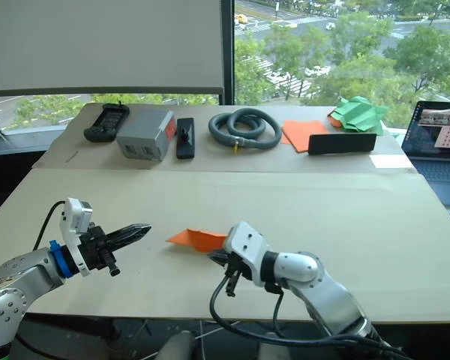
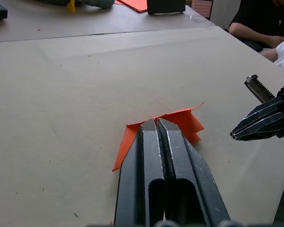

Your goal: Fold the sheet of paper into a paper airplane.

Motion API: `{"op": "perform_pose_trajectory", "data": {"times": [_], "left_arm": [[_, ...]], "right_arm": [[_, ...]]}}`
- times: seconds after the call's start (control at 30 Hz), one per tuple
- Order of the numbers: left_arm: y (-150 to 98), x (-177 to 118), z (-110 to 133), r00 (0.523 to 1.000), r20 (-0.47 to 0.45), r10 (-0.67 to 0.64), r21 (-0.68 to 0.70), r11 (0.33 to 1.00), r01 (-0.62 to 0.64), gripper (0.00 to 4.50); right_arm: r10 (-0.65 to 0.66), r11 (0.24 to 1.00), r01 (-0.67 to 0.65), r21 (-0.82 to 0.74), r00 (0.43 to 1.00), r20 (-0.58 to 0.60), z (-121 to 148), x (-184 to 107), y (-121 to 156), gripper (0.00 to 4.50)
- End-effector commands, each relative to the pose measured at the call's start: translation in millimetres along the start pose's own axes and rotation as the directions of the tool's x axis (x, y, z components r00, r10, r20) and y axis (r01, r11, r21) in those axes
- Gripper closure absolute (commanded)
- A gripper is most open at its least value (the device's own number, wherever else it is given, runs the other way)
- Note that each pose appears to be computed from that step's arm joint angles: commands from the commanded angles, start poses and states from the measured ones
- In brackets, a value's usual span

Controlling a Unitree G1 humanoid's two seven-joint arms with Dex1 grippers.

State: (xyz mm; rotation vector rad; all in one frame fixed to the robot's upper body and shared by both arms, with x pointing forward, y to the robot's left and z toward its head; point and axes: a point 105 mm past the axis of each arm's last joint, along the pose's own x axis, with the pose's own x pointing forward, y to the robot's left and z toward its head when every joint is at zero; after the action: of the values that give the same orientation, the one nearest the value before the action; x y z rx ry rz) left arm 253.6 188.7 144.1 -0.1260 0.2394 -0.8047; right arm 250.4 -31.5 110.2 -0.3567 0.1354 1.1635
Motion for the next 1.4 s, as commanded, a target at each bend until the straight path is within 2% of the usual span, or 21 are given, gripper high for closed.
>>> {"op": "perform_pose_trajectory", "data": {"times": [0.03, 0.27, 0.47, 0.57, 0.7, 0.8, 0.97, 1.03, 1.13, 1.17, 1.3, 1.4], "left_arm": [[-10, -1, 7, 0.999, 0.007, -0.036, 0.033, 0.999, 0.036, 4.41], [-13, -3, 8, 0.999, 0.013, -0.039, 0.030, 0.999, 0.038, 4.41], [-16, -2, 7, 0.999, 0.015, -0.046, 0.021, 0.999, 0.046, 4.41], [-19, -1, 0, 0.998, -0.025, -0.059, 0.031, 0.998, 0.060, 4.41], [-20, -3, -9, 0.995, -0.078, -0.068, 0.049, 0.996, 0.072, 4.41], [-19, -4, -10, 0.993, -0.098, -0.070, 0.064, 0.995, 0.077, 3.59], [-19, -4, -11, 0.992, -0.096, -0.079, 0.061, 0.994, 0.085, 1.90], [-19, -4, -11, 0.992, -0.096, -0.080, 0.062, 0.994, 0.086, 1.20], [-18, -3, -12, 0.992, -0.097, -0.078, 0.063, 0.994, 0.084, 0.20], [-18, -3, -12, 0.992, -0.098, -0.077, 0.063, 0.995, 0.083, 0.02], [-18, -2, -12, 0.992, -0.097, -0.080, 0.062, 0.994, 0.087, 0.02], [-18, -2, -12, 0.992, -0.099, -0.084, 0.064, 0.994, 0.090, 0.02]], "right_arm": [[-0.025, 0.997, 0.025, -0.071, 1.000, 0.000, 0, 9, -12, 4.44], [-0.077, 0.992, 0.078, -0.095, 0.997, 0.008, 1, 13, -29, 4.44], [-0.157, 0.986, 0.156, -0.055, 0.987, -0.011, -3, 16, -50, 4.44], [-0.175, 0.984, 0.175, -0.046, 0.985, -0.002, -1, 18, -56, 4.44], [-0.173, 0.984, 0.173, -0.039, 0.985, 0.007, 0, 18, -58, 3.28], [-0.171, 0.984, 0.171, -0.041, 0.985, 0.006, 0, 18, -59, 2.23], [-0.190, 0.981, 0.190, -0.037, 0.982, -0.001, -2, 18, -65, 0.51], [-0.190, 0.981, 0.190, -0.032, 0.982, 0.000, -2, 18, -66, 0.00], [-0.185, 0.982, 0.185, -0.021, 0.983, 0.006, 0, 17, -67, 0.00], [-0.183, 0.983, 0.183, -0.018, 0.983, 0.008, 1, 17, -67, 0.00], [-0.168, 0.985, 0.165, 0.044, 0.982, 0.089, 24, 8, -69, 0.00], [-0.155, 0.988, 0.153, 0.026, 0.983, 0.103, 37, 1, -75, 0.00]]}}
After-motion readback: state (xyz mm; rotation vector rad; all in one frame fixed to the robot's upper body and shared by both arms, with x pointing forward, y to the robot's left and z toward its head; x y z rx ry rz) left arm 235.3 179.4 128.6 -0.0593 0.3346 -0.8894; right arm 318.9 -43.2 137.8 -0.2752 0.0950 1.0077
